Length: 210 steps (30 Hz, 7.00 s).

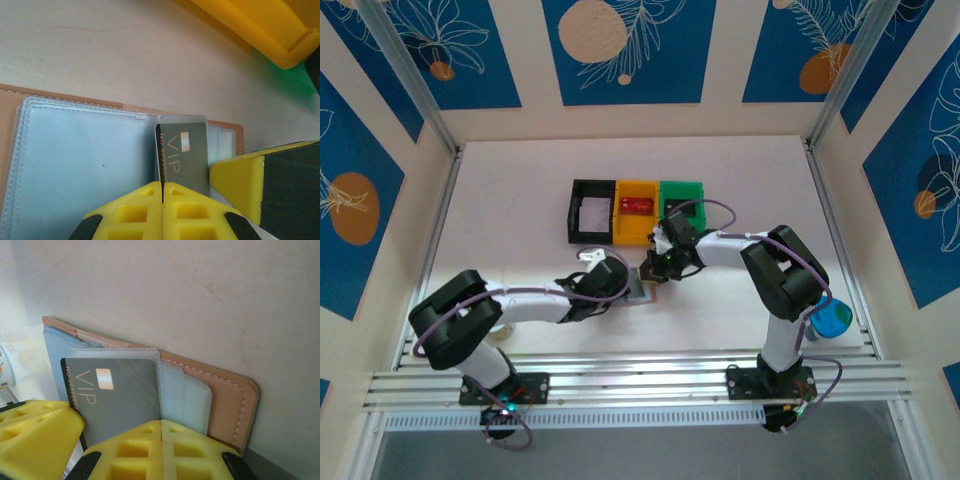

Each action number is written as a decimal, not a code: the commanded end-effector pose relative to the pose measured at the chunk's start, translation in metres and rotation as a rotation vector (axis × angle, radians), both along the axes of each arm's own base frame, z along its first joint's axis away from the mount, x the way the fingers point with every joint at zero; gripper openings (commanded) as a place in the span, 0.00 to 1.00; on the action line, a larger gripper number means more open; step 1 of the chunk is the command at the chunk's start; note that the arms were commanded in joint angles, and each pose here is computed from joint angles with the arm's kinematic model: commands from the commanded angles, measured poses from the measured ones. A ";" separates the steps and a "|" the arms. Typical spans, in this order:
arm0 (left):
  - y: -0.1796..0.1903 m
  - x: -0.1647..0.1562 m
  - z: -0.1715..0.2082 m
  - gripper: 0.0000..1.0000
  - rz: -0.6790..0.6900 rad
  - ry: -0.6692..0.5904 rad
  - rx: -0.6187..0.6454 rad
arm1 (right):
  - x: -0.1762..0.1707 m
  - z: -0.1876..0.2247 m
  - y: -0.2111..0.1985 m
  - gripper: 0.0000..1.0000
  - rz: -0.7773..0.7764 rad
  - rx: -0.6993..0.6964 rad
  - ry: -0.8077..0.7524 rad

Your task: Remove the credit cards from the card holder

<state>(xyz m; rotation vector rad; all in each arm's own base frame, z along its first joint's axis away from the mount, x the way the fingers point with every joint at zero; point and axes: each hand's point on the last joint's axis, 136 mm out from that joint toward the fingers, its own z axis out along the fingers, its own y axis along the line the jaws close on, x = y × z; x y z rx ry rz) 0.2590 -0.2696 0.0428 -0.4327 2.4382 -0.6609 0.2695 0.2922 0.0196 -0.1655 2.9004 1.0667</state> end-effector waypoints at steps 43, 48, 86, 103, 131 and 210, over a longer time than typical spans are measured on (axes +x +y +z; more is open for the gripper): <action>0.042 -0.018 0.061 0.00 -0.068 -0.167 -0.070 | -0.013 0.035 0.006 0.00 0.076 0.120 -0.121; 0.039 -0.032 0.080 0.00 -0.233 -0.146 -0.060 | -0.019 0.062 0.010 0.15 0.113 0.195 -0.205; 0.024 -0.089 0.144 0.00 -0.853 -0.010 -0.157 | -0.118 0.142 0.048 0.42 0.554 0.591 -0.481; 0.024 -0.090 0.149 0.00 -0.864 -0.032 -0.173 | -0.120 0.142 0.050 0.07 0.571 0.603 -0.457; 0.039 -0.135 0.152 0.34 -1.021 0.096 -0.153 | -0.158 0.180 0.038 0.00 0.785 0.756 -0.295; 0.032 -0.123 0.228 0.66 -0.770 -0.395 -0.251 | -0.125 0.224 0.000 0.00 0.379 0.641 -0.472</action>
